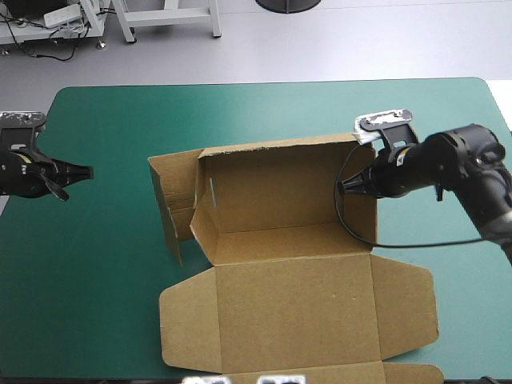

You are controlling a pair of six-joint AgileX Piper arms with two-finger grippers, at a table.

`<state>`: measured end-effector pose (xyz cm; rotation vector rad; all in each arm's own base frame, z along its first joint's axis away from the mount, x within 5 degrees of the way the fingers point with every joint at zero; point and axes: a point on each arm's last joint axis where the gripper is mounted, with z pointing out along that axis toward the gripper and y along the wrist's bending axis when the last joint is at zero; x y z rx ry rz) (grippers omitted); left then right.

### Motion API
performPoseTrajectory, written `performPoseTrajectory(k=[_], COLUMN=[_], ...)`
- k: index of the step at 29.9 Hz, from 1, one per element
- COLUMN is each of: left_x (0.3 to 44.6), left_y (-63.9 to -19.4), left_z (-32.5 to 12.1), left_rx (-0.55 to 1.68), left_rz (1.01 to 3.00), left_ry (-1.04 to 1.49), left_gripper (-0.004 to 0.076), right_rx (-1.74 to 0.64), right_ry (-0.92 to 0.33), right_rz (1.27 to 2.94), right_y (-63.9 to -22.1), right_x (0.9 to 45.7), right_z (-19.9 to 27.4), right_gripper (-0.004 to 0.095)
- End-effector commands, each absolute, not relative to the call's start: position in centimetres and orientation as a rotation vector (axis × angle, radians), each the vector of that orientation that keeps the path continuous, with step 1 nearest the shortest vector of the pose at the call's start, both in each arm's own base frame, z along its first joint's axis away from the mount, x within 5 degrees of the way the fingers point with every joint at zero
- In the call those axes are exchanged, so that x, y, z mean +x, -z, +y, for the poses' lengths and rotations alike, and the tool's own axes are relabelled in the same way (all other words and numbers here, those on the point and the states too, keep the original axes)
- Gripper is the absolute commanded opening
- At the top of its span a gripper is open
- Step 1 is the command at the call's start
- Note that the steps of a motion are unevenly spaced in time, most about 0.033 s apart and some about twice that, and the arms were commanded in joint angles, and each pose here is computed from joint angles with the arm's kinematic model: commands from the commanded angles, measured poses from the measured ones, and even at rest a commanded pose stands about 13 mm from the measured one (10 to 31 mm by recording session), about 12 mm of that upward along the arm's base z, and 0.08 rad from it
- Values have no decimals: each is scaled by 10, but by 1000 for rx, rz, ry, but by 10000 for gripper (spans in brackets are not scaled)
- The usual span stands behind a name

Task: Fold the box

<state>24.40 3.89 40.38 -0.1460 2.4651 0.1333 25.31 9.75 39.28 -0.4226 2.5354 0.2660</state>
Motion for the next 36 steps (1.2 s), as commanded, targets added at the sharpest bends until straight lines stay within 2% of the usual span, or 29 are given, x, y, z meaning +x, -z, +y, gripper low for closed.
performPoseTrajectory(k=[1,8,11,14,17,23,25,30,34,36], left_x=[246,253,255,256,257,261,262,265,267,267], left_y=[-419,-413,-412,-412,-412,-410,-409,-406,-404,-404], left_z=[39,39,38,37,36,33,33,34,33,32], left_rx=[-141,-136,-122,-118,-116,-98,-95,-97,-88,-76], left_rz=[2351,2366,2370,2367,2357,2358,2362,2374,2379,2378], left_ry=[-124,-110,-91,-78,-62,-26,-27,-23,-2,0], left_gripper=[2,2,2,2,2,2,1,2,2,1], right_rx=[-428,-448,-436,-469,-482,-505,-508,-531,-492,-481], right_ry=[-290,-274,-282,-270,-265,-265,-256,-249,-300,-286], right_rz=[2521,2675,2654,2639,2626,2590,2574,2620,2574,2581], right_y=[-391,-333,-322,-319,-323,-342,-351,-377,-395,-394], right_x=[279,335,349,353,354,355,356,347,337,334], right_z=[101,116,119,120,121,121,121,118,118,119], right_gripper=[-6,-6,-2,52,178,561,623,628,628,628])
